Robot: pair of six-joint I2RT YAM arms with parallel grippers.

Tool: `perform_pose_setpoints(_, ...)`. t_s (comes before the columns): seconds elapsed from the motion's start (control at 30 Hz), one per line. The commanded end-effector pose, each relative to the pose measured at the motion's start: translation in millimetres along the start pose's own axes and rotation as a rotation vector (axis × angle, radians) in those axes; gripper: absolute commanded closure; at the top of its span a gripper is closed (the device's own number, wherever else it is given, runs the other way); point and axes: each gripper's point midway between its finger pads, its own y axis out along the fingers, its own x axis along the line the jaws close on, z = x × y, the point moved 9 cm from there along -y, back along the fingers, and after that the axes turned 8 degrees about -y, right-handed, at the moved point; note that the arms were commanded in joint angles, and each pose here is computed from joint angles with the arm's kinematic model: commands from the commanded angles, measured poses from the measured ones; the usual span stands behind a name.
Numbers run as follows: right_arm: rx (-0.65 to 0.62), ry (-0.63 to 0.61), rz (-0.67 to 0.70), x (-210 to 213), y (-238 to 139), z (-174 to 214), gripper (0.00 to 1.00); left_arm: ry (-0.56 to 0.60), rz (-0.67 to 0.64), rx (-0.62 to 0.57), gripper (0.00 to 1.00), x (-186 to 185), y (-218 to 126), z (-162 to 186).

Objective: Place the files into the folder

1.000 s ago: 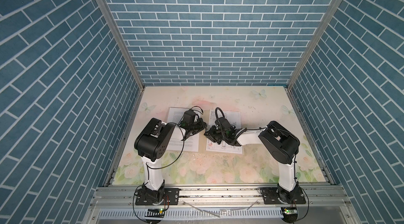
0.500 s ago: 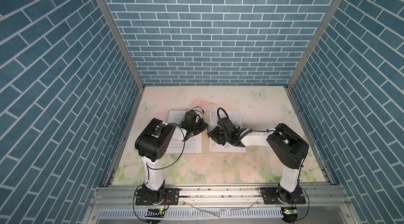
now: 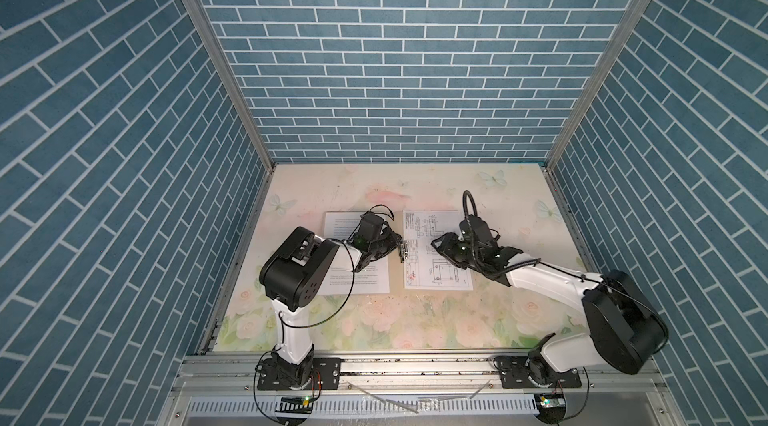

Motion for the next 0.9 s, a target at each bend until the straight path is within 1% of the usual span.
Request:
perform_pose_setpoints(0.0,-0.028,-0.153,0.161,-35.2,-20.2,-2.1,0.37,0.029,-0.153,0.024,0.67,10.3,-3.2,12.3)
perform_pose_setpoints(0.07,-0.053,-0.194,0.227,-51.7,-30.0,-6.1,0.24,0.062,-0.171,0.011,0.54,3.3,-8.3,12.3)
perform_pose_setpoints(0.1,-0.061,-0.206,0.24,-56.3,-33.1,-8.4,0.2,0.069,-0.182,0.004,0.49,2.0,-11.1,11.3)
perform_pose_setpoints(0.13,-0.066,-0.221,0.246,-61.1,-35.2,-9.9,0.16,0.085,-0.192,-0.006,0.42,-1.2,-15.6,9.7)
perform_pose_setpoints(0.17,-0.069,-0.228,0.245,-65.4,-36.3,-12.1,0.14,0.106,-0.213,-0.015,0.35,-3.1,-20.8,8.7)
perform_pose_setpoints(0.23,-0.074,-0.232,0.232,-72.6,-35.6,-16.3,0.11,0.144,-0.252,-0.038,0.26,-6.9,-32.5,6.1)
perform_pose_setpoints(0.3,-0.076,-0.228,0.211,-79.3,-31.6,-21.2,0.1,0.186,-0.279,-0.059,0.16,-11.7,-45.7,4.1)
perform_pose_setpoints(0.37,-0.068,-0.219,0.167,-84.6,-24.8,-25.5,0.1,0.238,-0.318,-0.08,0.02,-15.8,-61.5,2.0)
perform_pose_setpoints(0.5,-0.055,-0.199,0.097,-90.7,-12.9,-31.6,0.1,0.351,-0.416,-0.123,0.0,-15.5,-95.2,-0.6)
perform_pose_setpoints(0.57,-0.032,-0.198,0.078,-92.7,-6.2,-31.0,0.11,0.398,-0.486,-0.147,0.0,-8.7,-115.2,-1.0)
perform_pose_setpoints(0.63,-0.014,-0.194,0.062,-94.7,0.3,-30.7,0.12,0.423,-0.528,-0.154,0.0,0.7,-131.5,-2.2)
perform_pose_setpoints(0.77,0.026,-0.174,0.021,-97.6,12.2,-30.0,0.14,0.408,-0.609,-0.146,0.0,28.6,-159.8,-10.7)
perform_pose_setpoints(0.87,0.035,-0.161,0.016,-100.4,17.8,-29.3,0.15,0.377,-0.623,-0.161,0.0,46.7,-178.5,-19.6)
